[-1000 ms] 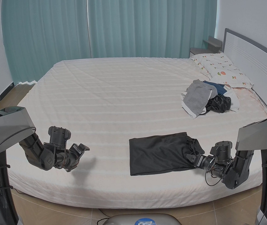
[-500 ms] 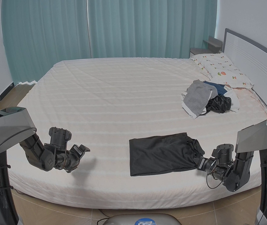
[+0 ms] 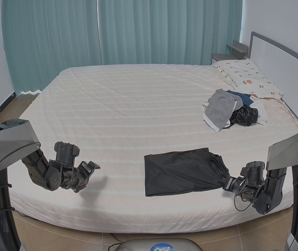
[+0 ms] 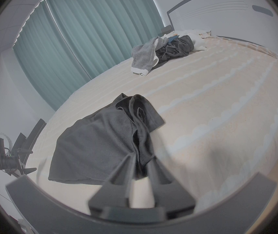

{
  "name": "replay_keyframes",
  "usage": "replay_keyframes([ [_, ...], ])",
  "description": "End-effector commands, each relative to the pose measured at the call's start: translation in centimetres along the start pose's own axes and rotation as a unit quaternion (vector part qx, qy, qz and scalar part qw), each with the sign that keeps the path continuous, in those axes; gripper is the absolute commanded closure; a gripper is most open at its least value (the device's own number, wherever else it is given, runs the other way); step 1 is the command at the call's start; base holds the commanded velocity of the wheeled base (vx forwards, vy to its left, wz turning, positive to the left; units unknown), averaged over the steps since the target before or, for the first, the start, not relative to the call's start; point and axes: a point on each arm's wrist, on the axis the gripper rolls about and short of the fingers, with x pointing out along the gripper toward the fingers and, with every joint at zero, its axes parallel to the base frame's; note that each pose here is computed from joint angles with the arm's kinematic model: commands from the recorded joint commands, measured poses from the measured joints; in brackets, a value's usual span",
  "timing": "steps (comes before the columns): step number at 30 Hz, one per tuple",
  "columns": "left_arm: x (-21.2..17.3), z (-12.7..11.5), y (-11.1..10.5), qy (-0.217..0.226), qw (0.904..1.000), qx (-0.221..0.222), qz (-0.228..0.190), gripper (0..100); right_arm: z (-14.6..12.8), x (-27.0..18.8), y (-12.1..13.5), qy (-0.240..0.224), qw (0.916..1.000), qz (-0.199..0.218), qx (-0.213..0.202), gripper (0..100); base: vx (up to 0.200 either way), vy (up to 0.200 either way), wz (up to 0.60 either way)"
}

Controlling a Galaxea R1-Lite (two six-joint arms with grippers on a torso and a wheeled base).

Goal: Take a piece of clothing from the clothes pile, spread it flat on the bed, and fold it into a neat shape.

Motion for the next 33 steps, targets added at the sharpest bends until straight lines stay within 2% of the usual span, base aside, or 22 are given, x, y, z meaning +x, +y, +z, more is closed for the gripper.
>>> replay_keyframes([
  [1,0.0,0.1,-0.2,-0.002,1.0,-0.003,-0.003,0,-0.1,-0.3,0.0,0.003,1.0,0.001,0.001,0,0.0,0.0,0.0],
  [5,-0.2,0.2,-0.2,-0.003,1.0,-0.006,-0.005,0,0.5,-0.3,0.0,-0.021,0.9997,0.01,0.004,0,0.0,0.0,0.0],
  [9,-0.1,0.2,-0.1,-0.003,1.0,-0.003,-0.004,0,1.7,-0.5,-0.1,-0.057,0.9981,0.019,0.015,0,0.2,0.0,0.0],
  [12,0.0,0.1,-0.1,-0.001,1.0,-0.001,-0.002,0,4.0,-1.1,-0.1,-0.082,0.994,0.053,0.05,0,0.2,0.0,0.0],
  [17,0.1,0.1,-0.1,-0.001,1.0,0.0,-0.001,0,4.4,-0.7,-0.1,-0.059,0.9891,0.107,0.082,0,0.2,0.0,0.0],
  [22,0.2,0.0,-0.1,-0.007,1.0,0.0,0.003,0,4.2,0.9,-0.1,-0.053,0.9887,0.113,0.083,0,0.0,0.0,0.0],
  [26,0.3,0.0,0.0,-0.01,0.9999,0.001,0.008,0,3.4,2.4,-0.1,-0.031,0.9894,0.115,0.083,0,0.0,0.0,0.0],
  [33,0.3,0.0,0.0,-0.01,0.9999,0.001,0.008,0,5.2,1.8,0.3,-0.071,0.9843,0.135,0.089,0,0.0,0.0,0.0],
])
